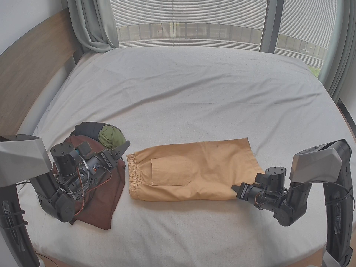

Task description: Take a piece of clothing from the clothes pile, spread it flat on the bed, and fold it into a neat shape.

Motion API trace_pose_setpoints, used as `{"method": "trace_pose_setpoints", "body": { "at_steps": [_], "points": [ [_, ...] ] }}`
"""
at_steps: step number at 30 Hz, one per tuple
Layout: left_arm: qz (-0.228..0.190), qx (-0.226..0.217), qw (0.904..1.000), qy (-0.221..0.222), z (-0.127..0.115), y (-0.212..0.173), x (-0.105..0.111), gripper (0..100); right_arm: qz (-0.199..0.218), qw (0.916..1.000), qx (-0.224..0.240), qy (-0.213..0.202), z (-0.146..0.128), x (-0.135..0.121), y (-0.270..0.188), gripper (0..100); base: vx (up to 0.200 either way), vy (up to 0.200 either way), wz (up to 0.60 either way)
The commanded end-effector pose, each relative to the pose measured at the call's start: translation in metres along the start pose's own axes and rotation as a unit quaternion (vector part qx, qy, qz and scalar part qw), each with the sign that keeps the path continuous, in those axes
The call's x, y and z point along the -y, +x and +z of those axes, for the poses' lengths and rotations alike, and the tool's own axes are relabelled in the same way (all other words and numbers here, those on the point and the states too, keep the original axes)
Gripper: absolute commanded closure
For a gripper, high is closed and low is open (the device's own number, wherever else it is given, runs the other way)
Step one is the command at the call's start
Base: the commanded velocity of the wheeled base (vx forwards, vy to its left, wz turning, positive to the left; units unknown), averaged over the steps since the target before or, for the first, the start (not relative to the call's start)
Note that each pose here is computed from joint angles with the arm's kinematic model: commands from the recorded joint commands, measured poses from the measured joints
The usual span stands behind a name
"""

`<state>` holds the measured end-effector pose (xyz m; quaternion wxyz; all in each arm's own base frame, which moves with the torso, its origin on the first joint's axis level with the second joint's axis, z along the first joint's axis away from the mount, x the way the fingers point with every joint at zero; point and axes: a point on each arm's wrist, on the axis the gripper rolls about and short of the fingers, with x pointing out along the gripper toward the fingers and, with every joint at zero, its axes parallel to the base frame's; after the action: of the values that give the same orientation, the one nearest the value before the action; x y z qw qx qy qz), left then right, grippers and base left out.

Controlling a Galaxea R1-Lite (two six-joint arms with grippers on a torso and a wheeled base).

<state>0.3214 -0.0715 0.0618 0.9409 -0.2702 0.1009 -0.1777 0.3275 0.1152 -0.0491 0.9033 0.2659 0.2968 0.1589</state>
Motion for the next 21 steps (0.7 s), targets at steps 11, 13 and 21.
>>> {"method": "trace_pose_setpoints", "body": {
  "at_steps": [11, 13, 21],
  "points": [
    [-0.005, -0.004, 1.0000, -0.006, -0.002, 0.001, 0.004, 0, -0.052, 0.9978, -0.038, 0.017, -0.030, 0.023, -0.044, 100, 0.000, 0.000, 0.00],
    [-0.008, -0.005, 0.9999, -0.012, -0.003, 0.001, 0.006, 0, -0.051, 0.9978, -0.039, 0.016, -0.031, 0.023, -0.044, 100, 0.000, 0.000, 0.00],
    [-0.019, -0.013, 0.9989, -0.040, -0.005, 0.000, 0.011, 0, -0.051, 0.9977, -0.044, 0.010, -0.033, 0.023, -0.045, 0, 0.000, 0.000, 0.00]
  ]
}}
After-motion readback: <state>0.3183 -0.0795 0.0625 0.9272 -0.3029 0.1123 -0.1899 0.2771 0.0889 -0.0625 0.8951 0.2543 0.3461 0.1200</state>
